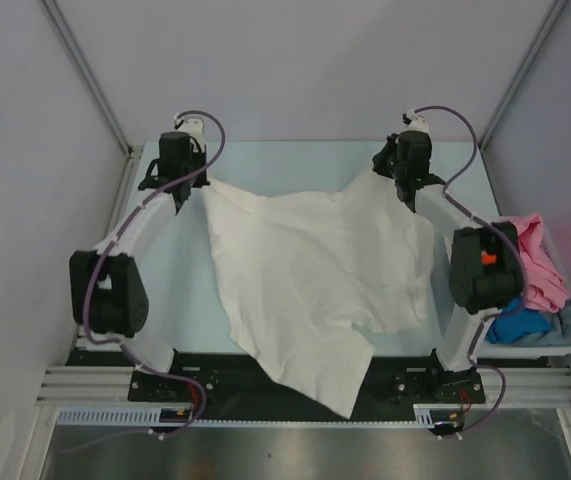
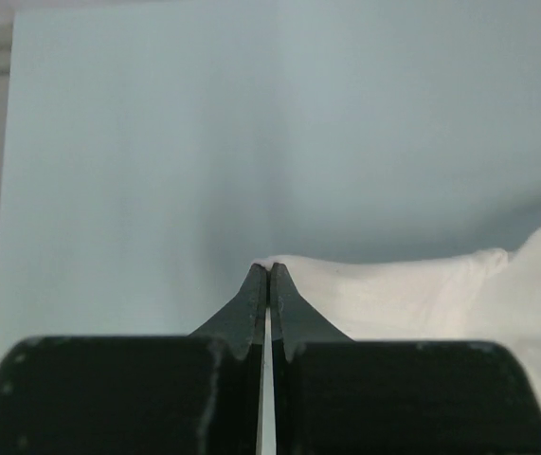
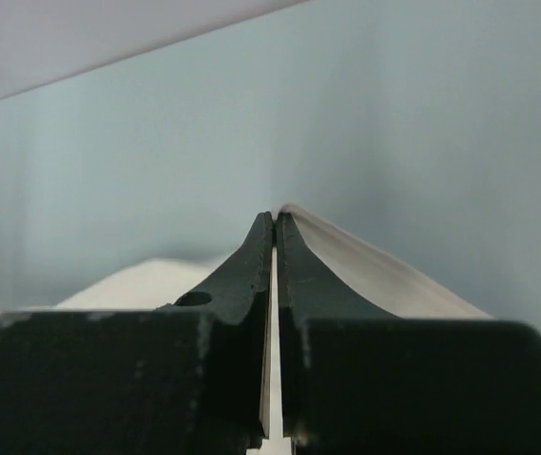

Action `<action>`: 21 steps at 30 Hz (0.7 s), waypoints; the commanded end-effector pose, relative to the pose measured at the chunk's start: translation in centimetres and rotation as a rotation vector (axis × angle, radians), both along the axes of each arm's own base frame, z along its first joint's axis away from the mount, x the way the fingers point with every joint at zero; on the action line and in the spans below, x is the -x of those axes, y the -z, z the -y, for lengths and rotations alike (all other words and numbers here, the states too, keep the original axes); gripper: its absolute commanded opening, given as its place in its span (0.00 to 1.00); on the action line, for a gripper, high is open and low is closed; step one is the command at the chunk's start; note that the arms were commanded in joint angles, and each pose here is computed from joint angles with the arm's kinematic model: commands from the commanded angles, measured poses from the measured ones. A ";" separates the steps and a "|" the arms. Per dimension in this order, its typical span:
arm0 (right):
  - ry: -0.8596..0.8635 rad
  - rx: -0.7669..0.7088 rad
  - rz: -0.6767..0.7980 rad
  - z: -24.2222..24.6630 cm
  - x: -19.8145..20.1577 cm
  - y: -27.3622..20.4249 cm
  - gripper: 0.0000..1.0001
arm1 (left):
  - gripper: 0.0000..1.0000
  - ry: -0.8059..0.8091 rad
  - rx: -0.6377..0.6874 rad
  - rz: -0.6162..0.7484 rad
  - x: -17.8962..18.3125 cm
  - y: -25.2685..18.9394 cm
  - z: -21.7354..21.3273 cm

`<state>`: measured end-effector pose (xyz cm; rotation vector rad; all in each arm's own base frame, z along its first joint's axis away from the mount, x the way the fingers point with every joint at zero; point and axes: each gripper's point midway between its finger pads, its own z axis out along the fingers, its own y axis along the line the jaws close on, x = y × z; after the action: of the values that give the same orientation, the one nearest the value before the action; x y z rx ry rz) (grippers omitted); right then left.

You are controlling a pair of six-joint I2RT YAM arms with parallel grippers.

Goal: Fold and stack the t-shirts
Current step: Flatten the tshirt out

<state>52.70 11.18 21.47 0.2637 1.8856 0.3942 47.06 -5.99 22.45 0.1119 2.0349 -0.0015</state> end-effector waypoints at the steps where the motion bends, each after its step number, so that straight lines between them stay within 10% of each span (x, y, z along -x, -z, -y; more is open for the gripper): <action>1: 0.007 -0.028 0.123 0.3 -6.7 -0.3 0.00 | 0.00 -0.034 0.070 0.084 -5.8 -1.3 -1.3; 13: -0.038 0.038 0.113 0.5 -15.0 0.9 0.00 | 0.00 -0.076 0.060 0.012 -11.9 2.4 -1.6; 21: -0.050 0.047 0.212 0.4 -10.7 -9.0 0.00 | 0.00 -0.051 0.162 0.250 -7.6 -12.0 -0.1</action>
<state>65.75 10.38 19.47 0.1997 1.8686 0.3721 56.93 -4.63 19.32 -0.0265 2.0868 -0.0340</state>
